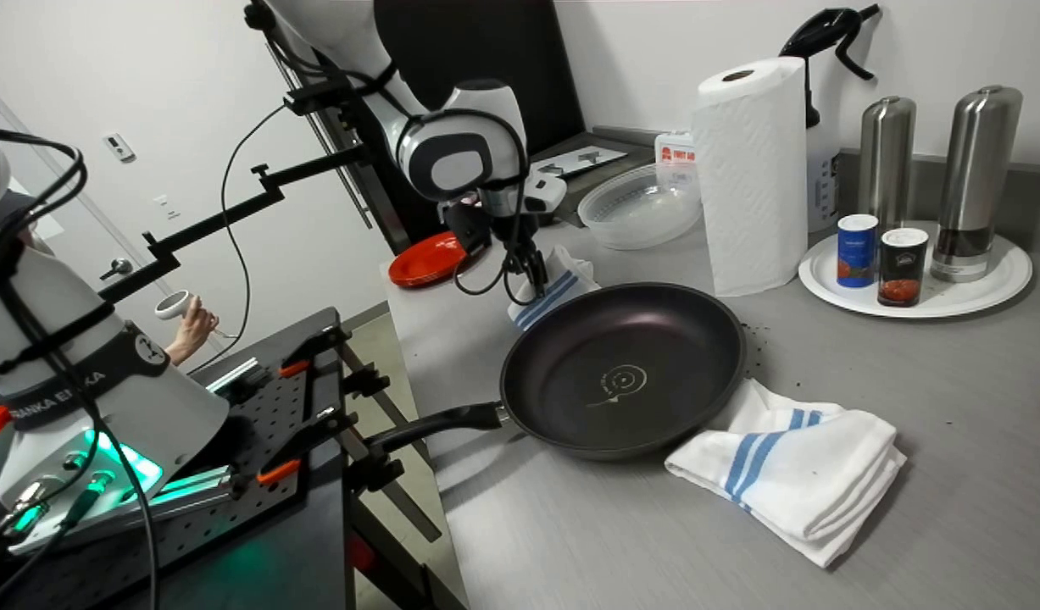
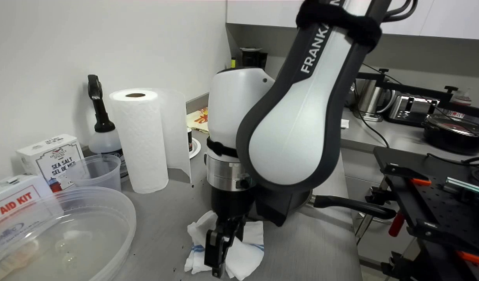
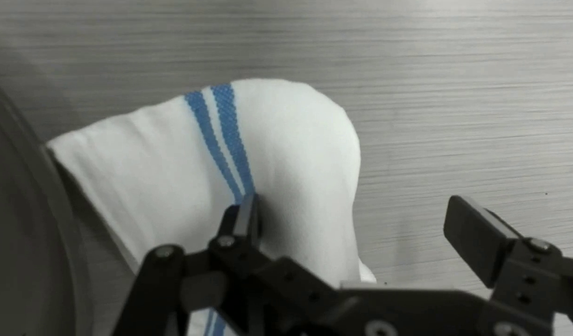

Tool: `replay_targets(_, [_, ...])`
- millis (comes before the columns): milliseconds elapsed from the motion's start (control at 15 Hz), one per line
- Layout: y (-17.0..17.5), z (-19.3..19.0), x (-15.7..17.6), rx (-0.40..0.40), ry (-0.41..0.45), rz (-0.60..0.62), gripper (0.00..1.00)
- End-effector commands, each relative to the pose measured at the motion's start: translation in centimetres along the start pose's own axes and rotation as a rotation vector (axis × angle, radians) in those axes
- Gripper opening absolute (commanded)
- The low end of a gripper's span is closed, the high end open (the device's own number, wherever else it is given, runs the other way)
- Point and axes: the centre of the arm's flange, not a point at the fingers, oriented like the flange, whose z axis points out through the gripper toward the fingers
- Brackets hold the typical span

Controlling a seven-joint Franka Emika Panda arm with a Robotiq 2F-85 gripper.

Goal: Use the cloth to wipe the pan

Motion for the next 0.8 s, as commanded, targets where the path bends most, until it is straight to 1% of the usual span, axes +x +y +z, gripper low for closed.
replay_targets(0, [0.4,1.0,1.7,-0.028,0.052,-0.020,1.00])
replay_targets(200, [1.2,0.8,2.5,-0.052,0.076,-0.038,1.00])
replay_targets(333, [2.0,0.7,2.7,-0.071,0.075,-0.045,1.00])
replay_targets(600, [4.0,1.1,2.3,-0.111,0.051,-0.034,1.00])
replay_targets(733, [4.5,1.3,2.0,-0.115,0.041,-0.018,1.00])
